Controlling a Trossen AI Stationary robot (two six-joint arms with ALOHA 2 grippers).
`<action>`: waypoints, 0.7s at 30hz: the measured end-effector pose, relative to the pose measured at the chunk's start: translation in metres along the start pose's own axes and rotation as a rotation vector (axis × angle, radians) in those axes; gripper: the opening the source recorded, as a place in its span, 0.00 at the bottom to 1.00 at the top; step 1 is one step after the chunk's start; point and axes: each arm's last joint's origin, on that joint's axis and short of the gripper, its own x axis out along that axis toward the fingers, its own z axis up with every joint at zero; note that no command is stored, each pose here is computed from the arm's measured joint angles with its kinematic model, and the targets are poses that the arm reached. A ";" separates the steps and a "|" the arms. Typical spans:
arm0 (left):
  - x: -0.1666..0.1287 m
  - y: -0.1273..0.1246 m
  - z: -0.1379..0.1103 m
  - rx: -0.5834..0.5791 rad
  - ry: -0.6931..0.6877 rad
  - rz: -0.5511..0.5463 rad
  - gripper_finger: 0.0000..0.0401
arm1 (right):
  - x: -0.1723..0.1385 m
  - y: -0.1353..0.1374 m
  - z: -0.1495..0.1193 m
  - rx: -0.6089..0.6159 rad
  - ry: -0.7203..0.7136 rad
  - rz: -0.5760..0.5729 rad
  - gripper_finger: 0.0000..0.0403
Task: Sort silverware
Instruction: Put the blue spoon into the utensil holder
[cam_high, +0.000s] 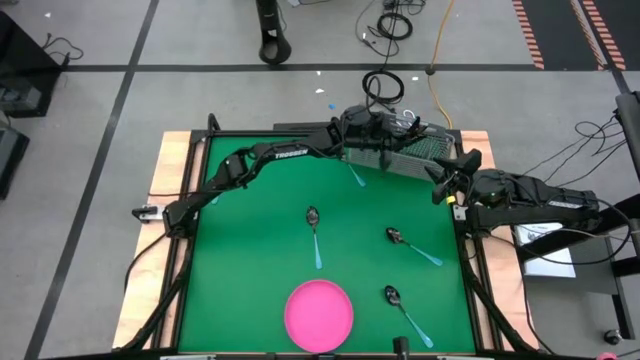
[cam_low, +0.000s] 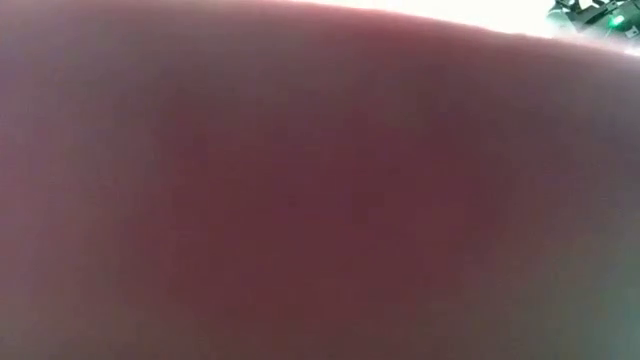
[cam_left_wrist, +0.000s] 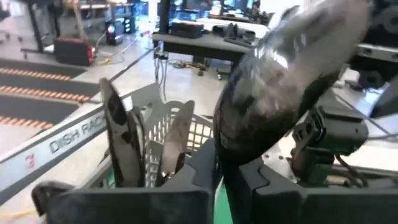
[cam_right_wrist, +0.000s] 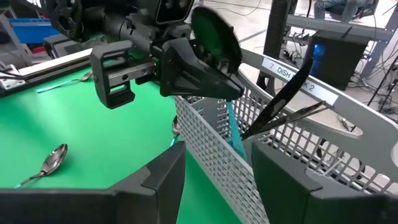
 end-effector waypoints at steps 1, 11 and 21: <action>0.000 0.000 0.000 -0.015 0.002 0.011 0.09 | 0.000 0.000 0.000 0.007 0.000 0.000 0.43; 0.000 0.000 -0.001 -0.087 0.015 0.026 0.30 | 0.000 0.000 0.000 0.022 0.004 0.005 0.43; -0.007 0.006 0.007 -0.095 0.023 -0.038 0.37 | 0.000 0.001 -0.001 0.028 0.013 0.025 0.43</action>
